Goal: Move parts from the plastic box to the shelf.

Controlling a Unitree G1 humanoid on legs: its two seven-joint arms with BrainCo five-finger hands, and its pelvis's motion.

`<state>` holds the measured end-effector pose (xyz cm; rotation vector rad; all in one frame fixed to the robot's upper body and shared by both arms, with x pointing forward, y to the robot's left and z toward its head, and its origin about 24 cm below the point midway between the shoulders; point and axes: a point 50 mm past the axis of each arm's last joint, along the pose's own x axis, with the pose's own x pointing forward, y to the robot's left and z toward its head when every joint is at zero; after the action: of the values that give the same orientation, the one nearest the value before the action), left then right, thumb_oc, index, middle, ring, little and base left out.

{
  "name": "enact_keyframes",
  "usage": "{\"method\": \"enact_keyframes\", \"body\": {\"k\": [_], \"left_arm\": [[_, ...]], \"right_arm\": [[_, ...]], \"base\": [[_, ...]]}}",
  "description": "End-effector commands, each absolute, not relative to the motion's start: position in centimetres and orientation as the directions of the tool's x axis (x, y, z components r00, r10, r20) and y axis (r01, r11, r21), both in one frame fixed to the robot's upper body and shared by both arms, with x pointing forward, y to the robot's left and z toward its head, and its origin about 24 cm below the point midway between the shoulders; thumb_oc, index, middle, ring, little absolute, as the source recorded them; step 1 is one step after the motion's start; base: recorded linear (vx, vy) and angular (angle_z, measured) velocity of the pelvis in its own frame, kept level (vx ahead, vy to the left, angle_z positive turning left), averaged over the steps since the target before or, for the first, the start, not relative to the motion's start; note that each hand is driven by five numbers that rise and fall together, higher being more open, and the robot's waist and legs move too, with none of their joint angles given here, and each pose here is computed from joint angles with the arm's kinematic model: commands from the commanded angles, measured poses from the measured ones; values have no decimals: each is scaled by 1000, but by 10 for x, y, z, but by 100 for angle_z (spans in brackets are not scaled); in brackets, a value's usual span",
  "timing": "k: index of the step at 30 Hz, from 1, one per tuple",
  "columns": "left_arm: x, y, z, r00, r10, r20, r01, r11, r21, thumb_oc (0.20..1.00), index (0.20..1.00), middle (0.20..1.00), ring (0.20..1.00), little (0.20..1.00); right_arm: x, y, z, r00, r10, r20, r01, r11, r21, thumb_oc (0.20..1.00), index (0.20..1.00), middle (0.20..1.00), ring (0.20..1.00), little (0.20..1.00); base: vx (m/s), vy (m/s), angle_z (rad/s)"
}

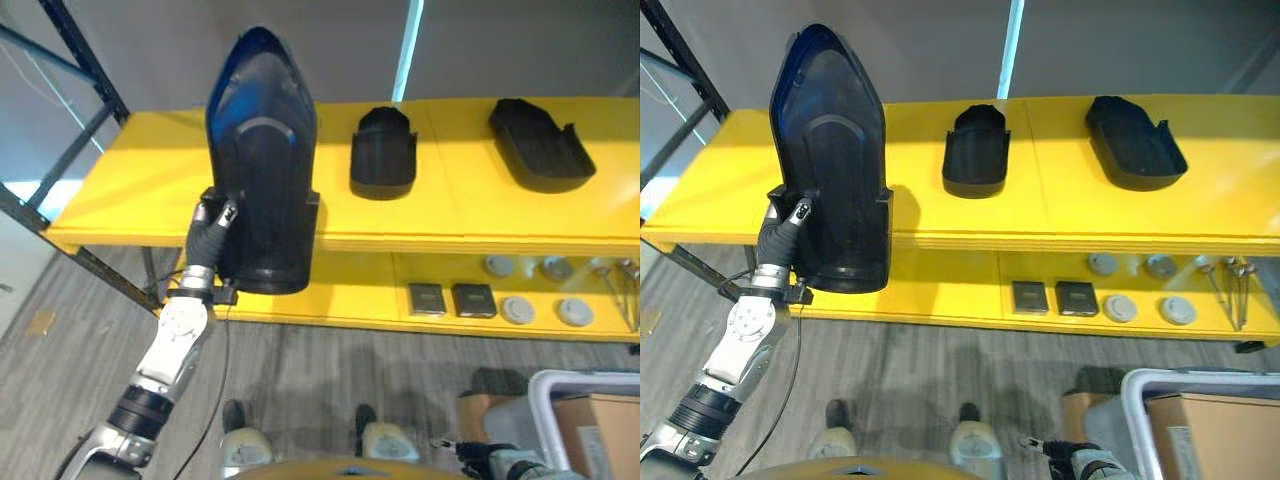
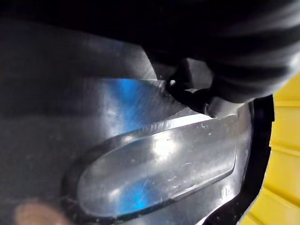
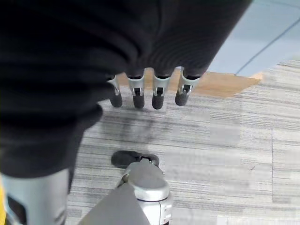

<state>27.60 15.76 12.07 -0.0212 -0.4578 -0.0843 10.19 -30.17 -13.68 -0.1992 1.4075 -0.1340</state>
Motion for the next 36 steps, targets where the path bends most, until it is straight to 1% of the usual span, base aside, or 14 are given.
{"method": "enact_keyframes", "body": {"k": [1, 3, 4, 5, 8, 16, 19, 20, 22, 23, 28, 30, 33, 36], "left_arm": [[273, 164, 167, 785, -69, 616, 98, 995, -13, 200, 200, 200, 200, 200], [275, 165, 168, 790, -76, 608, 84, 996, 17, 200, 200, 200, 200, 200], [278, 168, 169, 795, -81, 601, 52, 996, 66, 200, 200, 200, 200, 200], [279, 171, 169, 797, -73, 599, 37, 997, 72, 200, 200, 200, 200, 200], [274, 185, 170, 793, -24, 608, -45, 994, 97, 200, 200, 200, 200, 200], [273, 198, 172, 802, 45, 596, -91, 995, 48, 200, 200, 200, 200, 200], [280, 212, 165, 845, 91, 527, -122, 992, 25, 200, 200, 200, 200, 200], [282, 214, 165, 851, 100, 515, -121, 993, 8, 200, 200, 200, 200, 200], [294, 222, 159, 896, 116, 429, -124, 992, -10, 200, 200, 200, 200, 200], [305, 239, 153, 929, 141, 343, -123, 990, -74, 200, 200, 200, 200, 200], [314, 256, 143, 965, 132, 226, -99, 984, -151, 200, 200, 200, 200, 200], [319, 266, 140, 967, 155, 204, -123, 979, -160, 200, 200, 200, 200, 200], [327, 283, 136, 971, 188, 150, -163, 973, -161, 200, 200, 200, 200, 200], [335, 300, 141, 969, 216, 118, -199, 970, -141, 200, 200, 200, 200, 200]], "right_arm": [[84, -284, -147, 89, -156, -984, 114, 983, -146, 1000, 1000, 1000, 1000, 1000], [80, -280, -150, 68, -131, -989, 94, 988, -124, 1000, 1000, 1000, 1000, 1000], [72, -271, -155, 52, -136, -989, 17, 991, -135, 1000, 1000, 1000, 1000, 1000], [69, -269, -156, 53, -144, -988, -2, 990, -144, 1000, 1000, 1000, 1000, 1000], [73, -264, -157, 51, -107, -993, -27, 994, -108, 1000, 1000, 1000, 1000, 1000], [61, -259, -160, 46, -71, -996, 15, 997, -70, 1000, 1000, 1000, 1000, 1000], [47, -251, -164, 7, -46, -999, -28, 999, -46, 1000, 1000, 1000, 1000, 1000], [46, -253, -163, 8, -61, -998, -4, 998, -61, 1000, 1000, 1000, 1000, 1000], [53, -265, -159, 41, -102, -994, 146, 985, -95, 1000, 1000, 1000, 1000, 1000], [55, -269, -157, 35, -79, -996, 25, 997, -78, 1000, 1000, 1000, 1000, 1000], [57, -265, -157, 52, -51, -997, 76, 996, -47, 1000, 1000, 1000, 1000, 1000], [57, -266, -157, 49, -52, -997, 52, 997, -50, 1000, 1000, 1000, 1000, 1000], [58, -269, -156, 70, -70, -995, 90, 994, -64, 1000, 1000, 1000, 1000, 1000], [63, -277, -152, 83, -75, -994, 50, 996, -71, 1000, 1000, 1000, 1000, 1000]], "base": [[184, 271, -4], [148, 203, -24], [149, 180, -11], [147, 170, -3], [135, 130, -41], [145, -50, 1], [118, -122, 11], [124, -43, -3], [118, 98, -8], [103, 157, -12], [85, 57, -19], [26, 76, -19], [14, 66, -14], [-14, 53, -13]]}}
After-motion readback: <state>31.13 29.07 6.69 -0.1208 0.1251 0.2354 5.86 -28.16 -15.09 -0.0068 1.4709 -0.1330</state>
